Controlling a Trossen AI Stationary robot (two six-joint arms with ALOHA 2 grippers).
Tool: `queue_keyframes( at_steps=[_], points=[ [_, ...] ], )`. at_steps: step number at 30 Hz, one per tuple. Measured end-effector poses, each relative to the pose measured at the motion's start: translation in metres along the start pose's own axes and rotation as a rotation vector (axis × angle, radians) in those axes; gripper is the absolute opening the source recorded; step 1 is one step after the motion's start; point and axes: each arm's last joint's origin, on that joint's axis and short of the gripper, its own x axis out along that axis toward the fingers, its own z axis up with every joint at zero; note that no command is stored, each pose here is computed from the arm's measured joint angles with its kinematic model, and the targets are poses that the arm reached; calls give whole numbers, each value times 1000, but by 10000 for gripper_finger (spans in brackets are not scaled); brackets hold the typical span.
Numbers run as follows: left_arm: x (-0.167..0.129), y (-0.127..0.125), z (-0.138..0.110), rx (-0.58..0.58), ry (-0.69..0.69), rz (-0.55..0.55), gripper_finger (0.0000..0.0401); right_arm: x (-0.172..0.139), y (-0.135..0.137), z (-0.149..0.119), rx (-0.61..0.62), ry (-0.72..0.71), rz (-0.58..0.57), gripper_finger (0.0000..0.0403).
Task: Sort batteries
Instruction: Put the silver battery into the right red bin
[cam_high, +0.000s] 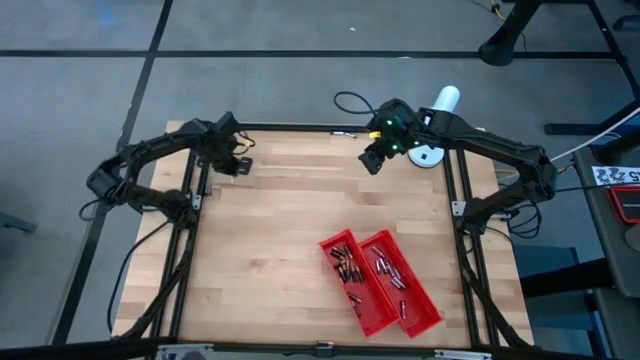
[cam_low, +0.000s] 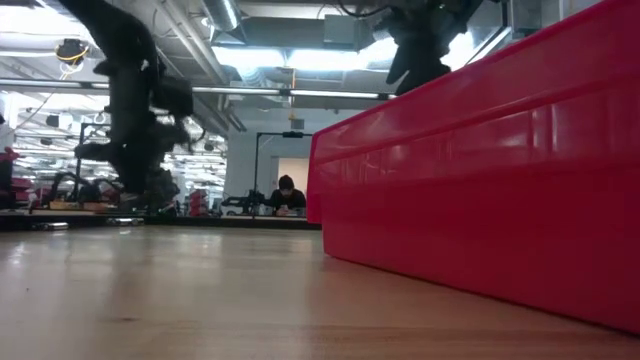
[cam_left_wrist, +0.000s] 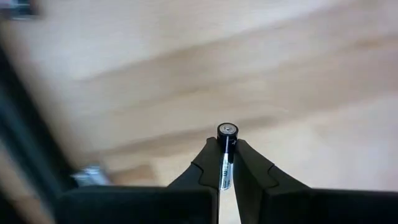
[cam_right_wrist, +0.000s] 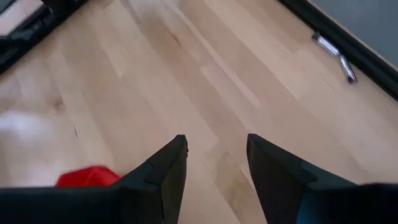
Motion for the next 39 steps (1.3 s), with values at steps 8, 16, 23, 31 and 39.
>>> queue_keyframes(
  at_steps=[8,16,23,31,39],
  points=[
    [-25,-59,-28,103,-152,-321,12,-21,5,-32,3,238,-12,170],
    [-39,-118,-44,253,-275,-673,12,-30,43,-70,20,457,-65,169],
    [-55,-146,-53,465,-377,-940,12,-35,81,-111,0,562,-151,169],
    [-63,-151,-53,573,-425,-1030,12,-19,120,-173,-30,576,-118,169],
    [-60,-162,-62,703,-379,-1080,13,-25,135,-195,179,453,-179,169]
  ],
)
